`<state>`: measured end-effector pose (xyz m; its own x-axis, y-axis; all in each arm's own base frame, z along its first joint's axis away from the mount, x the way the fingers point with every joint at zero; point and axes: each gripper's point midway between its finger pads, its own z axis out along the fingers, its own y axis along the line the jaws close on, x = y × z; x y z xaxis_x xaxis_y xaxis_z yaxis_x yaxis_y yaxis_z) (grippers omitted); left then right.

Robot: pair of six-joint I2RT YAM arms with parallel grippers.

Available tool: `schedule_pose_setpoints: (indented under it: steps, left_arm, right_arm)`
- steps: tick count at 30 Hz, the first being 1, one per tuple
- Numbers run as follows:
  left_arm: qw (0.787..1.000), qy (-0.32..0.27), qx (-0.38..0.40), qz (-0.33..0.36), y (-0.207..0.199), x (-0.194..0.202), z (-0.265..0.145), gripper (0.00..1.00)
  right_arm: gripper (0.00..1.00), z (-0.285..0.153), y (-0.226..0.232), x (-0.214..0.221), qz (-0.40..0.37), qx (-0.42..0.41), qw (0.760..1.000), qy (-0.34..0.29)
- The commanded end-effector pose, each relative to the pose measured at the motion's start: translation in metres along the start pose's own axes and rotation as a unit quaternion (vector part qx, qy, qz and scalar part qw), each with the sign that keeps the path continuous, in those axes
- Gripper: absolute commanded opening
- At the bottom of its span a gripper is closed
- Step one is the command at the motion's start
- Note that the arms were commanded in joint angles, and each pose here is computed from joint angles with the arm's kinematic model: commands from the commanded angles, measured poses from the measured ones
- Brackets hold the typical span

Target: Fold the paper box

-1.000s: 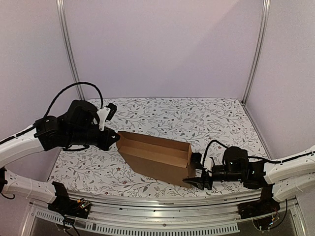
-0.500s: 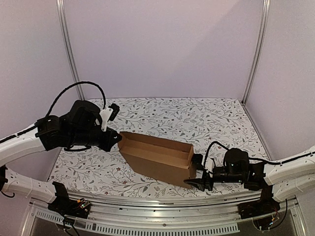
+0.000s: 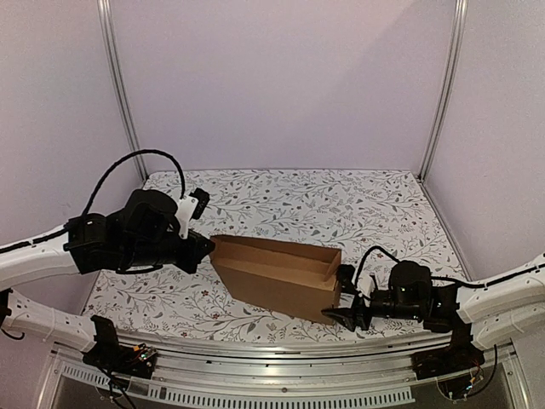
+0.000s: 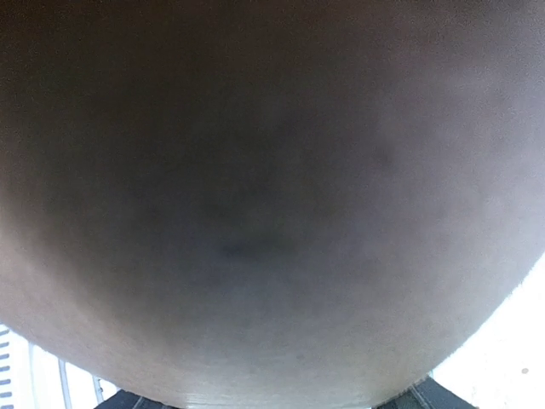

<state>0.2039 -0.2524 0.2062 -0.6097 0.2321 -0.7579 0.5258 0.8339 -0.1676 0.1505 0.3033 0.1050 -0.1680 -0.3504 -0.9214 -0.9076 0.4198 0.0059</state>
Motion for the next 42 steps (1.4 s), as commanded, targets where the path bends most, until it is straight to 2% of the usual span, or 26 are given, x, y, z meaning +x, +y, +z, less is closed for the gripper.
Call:
schedule_pose_setpoints:
  steps: [1,9,11,12,26,31,35,42]
  left_arm:
    - [0.991,0.127,-0.004,0.038,0.003,0.074,0.007,0.0]
    - [0.991,0.123,-0.007,0.043,0.002,0.07,0.008,0.0]
    - [0.992,0.12,-0.013,0.045,0.002,0.067,0.01,0.0]
    - [0.992,0.119,-0.015,0.045,0.002,0.065,0.01,0.0]
    - [0.991,0.12,-0.057,0.005,0.002,0.053,0.029,0.0]
    - [0.99,0.118,-0.072,-0.018,0.005,0.053,0.033,0.0]
    - [0.988,0.114,-0.088,-0.046,0.01,0.054,0.033,0.0]
    - [0.985,0.106,-0.11,-0.08,0.018,0.055,0.028,0.0]
  right_arm:
    - [0.72,-0.005,-0.019,-0.013,0.036,0.048,0.998,-0.034]
    - [0.78,-0.009,-0.022,-0.022,0.044,0.051,0.996,-0.051]
    - [0.97,-0.011,-0.022,-0.025,0.045,0.051,0.996,-0.057]
    - [0.99,-0.012,-0.022,-0.027,0.045,0.051,0.996,-0.061]
    - [0.99,-0.039,-0.027,-0.035,0.092,0.069,0.992,-0.048]
    - [0.99,-0.065,-0.045,-0.04,0.162,0.126,0.978,-0.024]
    - [0.99,-0.08,-0.037,-0.056,0.169,0.107,0.98,-0.015]
    - [0.99,-0.095,-0.044,-0.096,0.203,0.132,0.97,-0.009]
